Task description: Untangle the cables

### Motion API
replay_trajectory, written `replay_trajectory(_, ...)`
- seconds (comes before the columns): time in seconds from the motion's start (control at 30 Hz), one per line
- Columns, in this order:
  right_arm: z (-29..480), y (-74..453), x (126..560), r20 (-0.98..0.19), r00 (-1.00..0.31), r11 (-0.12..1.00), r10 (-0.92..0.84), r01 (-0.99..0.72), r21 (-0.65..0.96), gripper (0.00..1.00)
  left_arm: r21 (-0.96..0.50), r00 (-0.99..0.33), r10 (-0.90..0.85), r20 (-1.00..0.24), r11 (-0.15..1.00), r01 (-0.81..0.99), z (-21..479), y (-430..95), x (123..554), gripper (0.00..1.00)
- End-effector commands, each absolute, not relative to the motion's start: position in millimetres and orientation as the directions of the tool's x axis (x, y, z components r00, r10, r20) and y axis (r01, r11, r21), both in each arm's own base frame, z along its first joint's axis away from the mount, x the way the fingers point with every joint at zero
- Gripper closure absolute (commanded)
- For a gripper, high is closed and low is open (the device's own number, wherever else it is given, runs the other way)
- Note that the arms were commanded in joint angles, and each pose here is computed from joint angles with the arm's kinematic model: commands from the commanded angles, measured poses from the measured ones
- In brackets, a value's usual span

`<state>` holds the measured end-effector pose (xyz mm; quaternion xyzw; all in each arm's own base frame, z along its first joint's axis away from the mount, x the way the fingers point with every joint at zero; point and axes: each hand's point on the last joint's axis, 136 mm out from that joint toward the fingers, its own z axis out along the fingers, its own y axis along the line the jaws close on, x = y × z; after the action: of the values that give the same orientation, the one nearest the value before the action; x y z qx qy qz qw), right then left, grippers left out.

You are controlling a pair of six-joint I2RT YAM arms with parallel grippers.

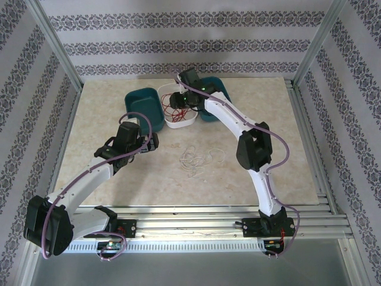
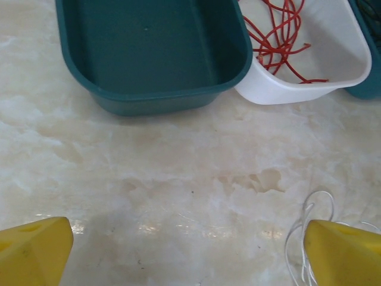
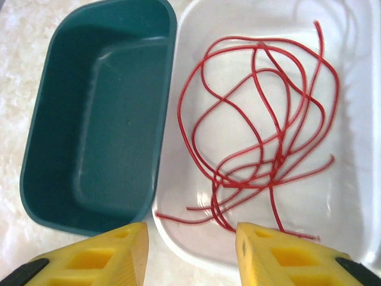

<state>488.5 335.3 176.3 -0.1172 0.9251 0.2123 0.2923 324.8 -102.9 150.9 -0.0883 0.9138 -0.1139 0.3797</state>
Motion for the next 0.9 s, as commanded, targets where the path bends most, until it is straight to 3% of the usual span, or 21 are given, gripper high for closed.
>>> replay_trajectory(0.0, 213, 314, 482, -0.664, -0.747, 0.895, -0.032, -0.317, 0.313, 0.55, -0.310, -0.682, -0.229, -0.694, 0.951, -0.004, 163, -117, 336, 0.00)
replay_trajectory(0.27, 202, 243, 427, -0.675, -0.735, 0.934, 0.057, -0.200, 0.296, 0.48, -0.368, -0.720, -0.133, -0.681, 0.912, 0.180, 158, -169, 334, 0.00)
replay_trajectory(0.4, 183, 209, 395, -0.643, -0.761, 0.957, 0.082, -0.120, 0.265, 0.26, -0.356, -0.729, 0.029, -0.683, 0.859, 0.368, 155, -211, 323, 0.04)
replay_trajectory(0.47, 175, 193, 380, -0.629, -0.769, 0.961, 0.116, -0.073, 0.266, 0.02, -0.328, -0.699, 0.145, -0.700, 0.804, 0.496, 156, -229, 313, 0.08)
replay_trajectory(0.63, 163, 160, 349, -0.615, -0.769, 0.963, 0.177, 0.007, 0.268, 0.02, -0.197, -0.528, 0.434, -0.730, 0.605, 0.771, 156, -253, 280, 0.14)
replay_trajectory(0.87, 157, 131, 330, -0.597, -0.758, 0.950, 0.262, 0.096, 0.296, 0.02, -0.056, -0.378, 0.606, -0.700, 0.481, 0.875, 134, -254, 274, 0.19)
